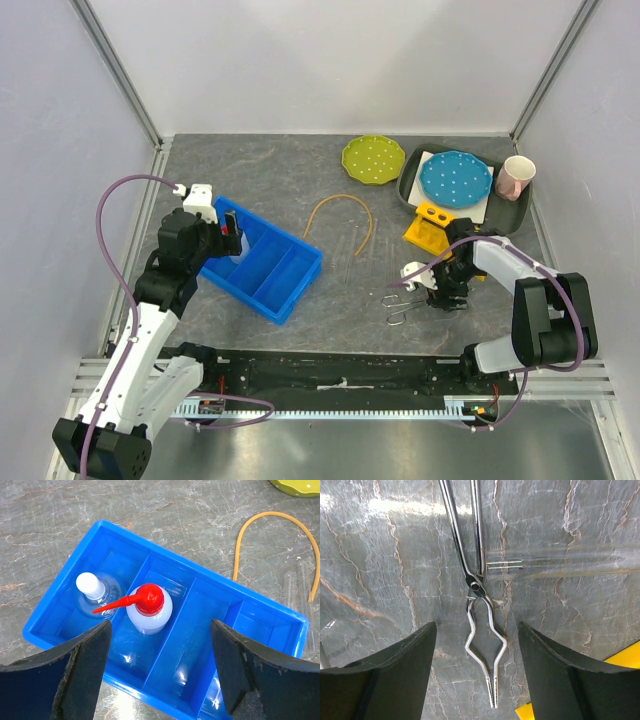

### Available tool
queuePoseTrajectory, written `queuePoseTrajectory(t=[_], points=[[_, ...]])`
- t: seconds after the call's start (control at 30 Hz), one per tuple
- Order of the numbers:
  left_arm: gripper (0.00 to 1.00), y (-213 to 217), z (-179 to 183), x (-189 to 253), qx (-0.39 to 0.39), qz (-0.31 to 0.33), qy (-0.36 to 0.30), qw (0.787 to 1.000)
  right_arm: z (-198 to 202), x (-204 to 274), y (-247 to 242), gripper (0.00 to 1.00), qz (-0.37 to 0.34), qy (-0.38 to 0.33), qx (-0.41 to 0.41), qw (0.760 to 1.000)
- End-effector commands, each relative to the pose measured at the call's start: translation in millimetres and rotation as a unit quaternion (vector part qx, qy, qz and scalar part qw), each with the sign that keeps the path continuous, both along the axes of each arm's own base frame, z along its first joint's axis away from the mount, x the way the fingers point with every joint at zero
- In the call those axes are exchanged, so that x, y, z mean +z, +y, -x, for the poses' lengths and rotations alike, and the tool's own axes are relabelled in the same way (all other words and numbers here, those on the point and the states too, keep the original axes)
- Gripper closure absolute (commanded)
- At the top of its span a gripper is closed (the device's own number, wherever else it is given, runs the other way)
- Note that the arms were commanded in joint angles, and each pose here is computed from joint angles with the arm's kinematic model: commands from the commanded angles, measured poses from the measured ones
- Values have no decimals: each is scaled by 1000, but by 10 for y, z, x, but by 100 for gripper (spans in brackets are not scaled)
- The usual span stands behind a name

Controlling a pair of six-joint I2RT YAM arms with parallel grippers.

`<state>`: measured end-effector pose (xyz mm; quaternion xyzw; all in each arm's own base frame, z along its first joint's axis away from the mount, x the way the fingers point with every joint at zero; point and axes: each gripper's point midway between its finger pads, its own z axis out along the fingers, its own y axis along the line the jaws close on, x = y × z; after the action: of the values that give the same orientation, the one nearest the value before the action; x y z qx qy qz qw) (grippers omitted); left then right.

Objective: Organize the chemistry lab equipment

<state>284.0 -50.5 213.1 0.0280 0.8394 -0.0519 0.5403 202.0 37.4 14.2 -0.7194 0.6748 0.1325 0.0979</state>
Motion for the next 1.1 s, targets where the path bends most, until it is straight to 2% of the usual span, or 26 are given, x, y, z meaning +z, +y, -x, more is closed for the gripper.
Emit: queuePoseTrajectory(t=[0.0,0.3,0.57,1.07], points=[[14,-4,-50,118,-10,-8,-30,999,21,-38,-69,26,16,-3,14,1000],[14,-3,-45,138,-10,-8,-34,999,-1,-98,-103,31,26,11,8,1000],[14,-1,-37,151,-10,-7,-38,999,167,-179,-160,44,37,11,27,999],[14,-82,-27,192,-31,3,-47,998,214,-71,-114,72,20,-21,50,998]])
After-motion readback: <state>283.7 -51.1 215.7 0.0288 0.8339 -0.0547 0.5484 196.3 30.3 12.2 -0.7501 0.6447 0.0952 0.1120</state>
